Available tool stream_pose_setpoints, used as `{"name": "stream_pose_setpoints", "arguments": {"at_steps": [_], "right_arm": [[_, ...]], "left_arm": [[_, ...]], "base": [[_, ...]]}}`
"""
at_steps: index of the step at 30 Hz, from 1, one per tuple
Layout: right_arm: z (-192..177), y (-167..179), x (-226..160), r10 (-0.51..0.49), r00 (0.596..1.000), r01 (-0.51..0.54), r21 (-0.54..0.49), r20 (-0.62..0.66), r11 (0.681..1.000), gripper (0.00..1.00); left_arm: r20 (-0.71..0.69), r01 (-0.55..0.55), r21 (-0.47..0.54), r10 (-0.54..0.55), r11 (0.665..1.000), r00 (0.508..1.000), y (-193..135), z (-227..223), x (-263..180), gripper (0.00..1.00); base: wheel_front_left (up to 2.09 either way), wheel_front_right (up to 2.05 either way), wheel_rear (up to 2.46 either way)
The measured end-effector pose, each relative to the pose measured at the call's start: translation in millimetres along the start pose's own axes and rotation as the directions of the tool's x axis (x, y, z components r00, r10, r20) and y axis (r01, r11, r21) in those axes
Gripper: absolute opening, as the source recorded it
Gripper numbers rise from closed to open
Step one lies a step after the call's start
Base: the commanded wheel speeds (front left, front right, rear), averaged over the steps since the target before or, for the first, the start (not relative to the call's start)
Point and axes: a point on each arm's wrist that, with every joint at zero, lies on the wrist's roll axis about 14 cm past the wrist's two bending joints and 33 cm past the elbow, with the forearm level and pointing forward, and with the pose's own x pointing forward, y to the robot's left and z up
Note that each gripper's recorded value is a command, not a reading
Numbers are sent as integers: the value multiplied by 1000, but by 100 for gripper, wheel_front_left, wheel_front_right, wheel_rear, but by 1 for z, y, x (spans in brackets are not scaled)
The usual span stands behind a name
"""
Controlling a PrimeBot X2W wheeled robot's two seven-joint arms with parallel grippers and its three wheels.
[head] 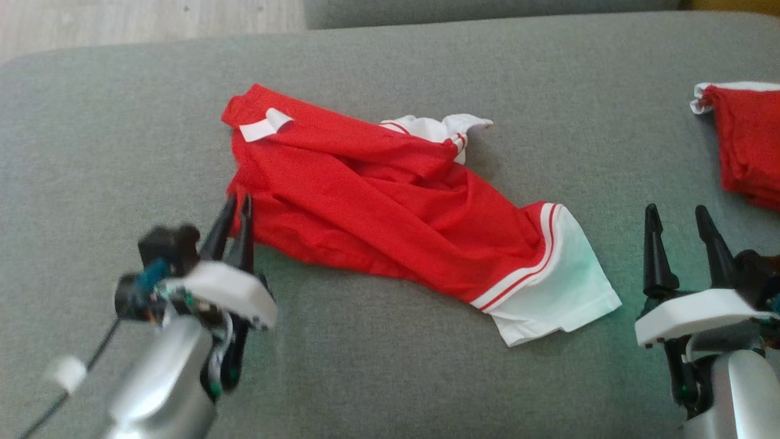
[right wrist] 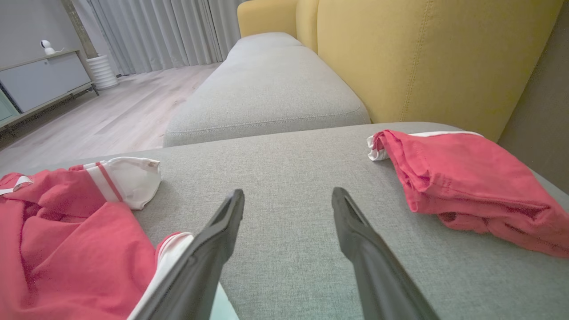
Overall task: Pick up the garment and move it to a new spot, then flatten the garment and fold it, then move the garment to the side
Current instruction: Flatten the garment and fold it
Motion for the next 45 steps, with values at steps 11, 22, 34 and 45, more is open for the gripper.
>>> {"name": "stream_pose_setpoints", "arguments": {"at_steps": [11,22,34,45], "right_arm": [[-7,7,-19,19,1000,-19,2,-18,1000,100],[-1,6,-27,17,1000,-17,2,2,1000,100],[-11,0,-27,0,1000,0,1,-28,1000,100],[-17,-16,-22,-48,998,48,2,-49,999,100]], "left_arm": [[-43,-59,-151,53,987,998,-3,-49,-76,0],[-61,-100,-169,91,981,994,-2,-63,-91,100],[-107,52,-23,-54,998,993,-32,-49,-37,100],[-256,58,46,-44,997,966,-16,-81,-14,7]], "base": [[0,0,0],[0,0,0],[0,0,0],[0,0,0]]}}
